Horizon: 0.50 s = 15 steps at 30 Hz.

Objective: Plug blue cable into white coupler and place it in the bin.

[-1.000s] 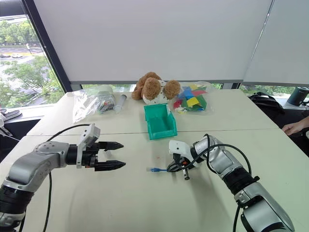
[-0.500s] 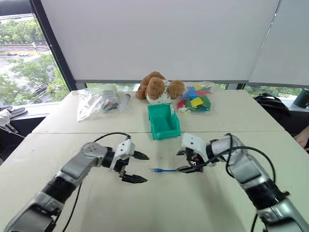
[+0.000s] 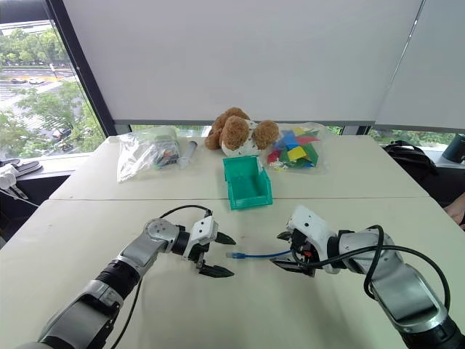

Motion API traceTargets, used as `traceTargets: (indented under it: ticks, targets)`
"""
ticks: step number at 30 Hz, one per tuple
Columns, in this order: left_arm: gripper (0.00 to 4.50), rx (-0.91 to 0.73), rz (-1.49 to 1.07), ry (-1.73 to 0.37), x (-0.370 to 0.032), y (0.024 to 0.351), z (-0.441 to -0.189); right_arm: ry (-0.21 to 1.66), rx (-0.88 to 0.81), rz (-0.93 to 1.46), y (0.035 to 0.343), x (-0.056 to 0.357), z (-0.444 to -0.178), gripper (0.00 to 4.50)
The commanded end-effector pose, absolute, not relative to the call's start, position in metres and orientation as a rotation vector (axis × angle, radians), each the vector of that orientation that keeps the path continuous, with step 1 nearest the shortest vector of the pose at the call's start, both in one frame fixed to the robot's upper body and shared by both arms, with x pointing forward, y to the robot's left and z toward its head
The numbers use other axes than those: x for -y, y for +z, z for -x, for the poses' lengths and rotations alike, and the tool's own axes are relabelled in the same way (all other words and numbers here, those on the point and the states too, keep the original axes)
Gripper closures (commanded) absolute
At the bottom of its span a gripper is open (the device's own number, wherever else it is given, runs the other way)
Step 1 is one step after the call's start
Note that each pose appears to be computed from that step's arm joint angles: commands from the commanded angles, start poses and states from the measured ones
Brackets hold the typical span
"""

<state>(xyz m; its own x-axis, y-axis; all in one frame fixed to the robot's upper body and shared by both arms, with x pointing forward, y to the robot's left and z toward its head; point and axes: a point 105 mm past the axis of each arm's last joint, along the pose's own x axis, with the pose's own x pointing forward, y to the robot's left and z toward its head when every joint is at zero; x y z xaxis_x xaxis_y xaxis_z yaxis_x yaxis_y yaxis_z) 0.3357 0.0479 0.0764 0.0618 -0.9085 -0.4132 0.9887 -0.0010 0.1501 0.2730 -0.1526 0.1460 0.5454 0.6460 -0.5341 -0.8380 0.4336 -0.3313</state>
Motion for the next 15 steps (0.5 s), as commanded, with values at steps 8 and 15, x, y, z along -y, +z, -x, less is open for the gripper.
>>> traceTargets:
  ticks: [8,15]
  targets:
    - [4.44,-0.211,-0.478,-1.51,-0.054,0.072,-0.331,0.91,-0.327,0.481,0.154,0.15,-0.252,1.57]
    - [4.44,0.01,-0.396,-1.392,-0.059,0.122,-0.344,0.869,-0.354,0.062,0.145,0.129,-0.243,1.57]
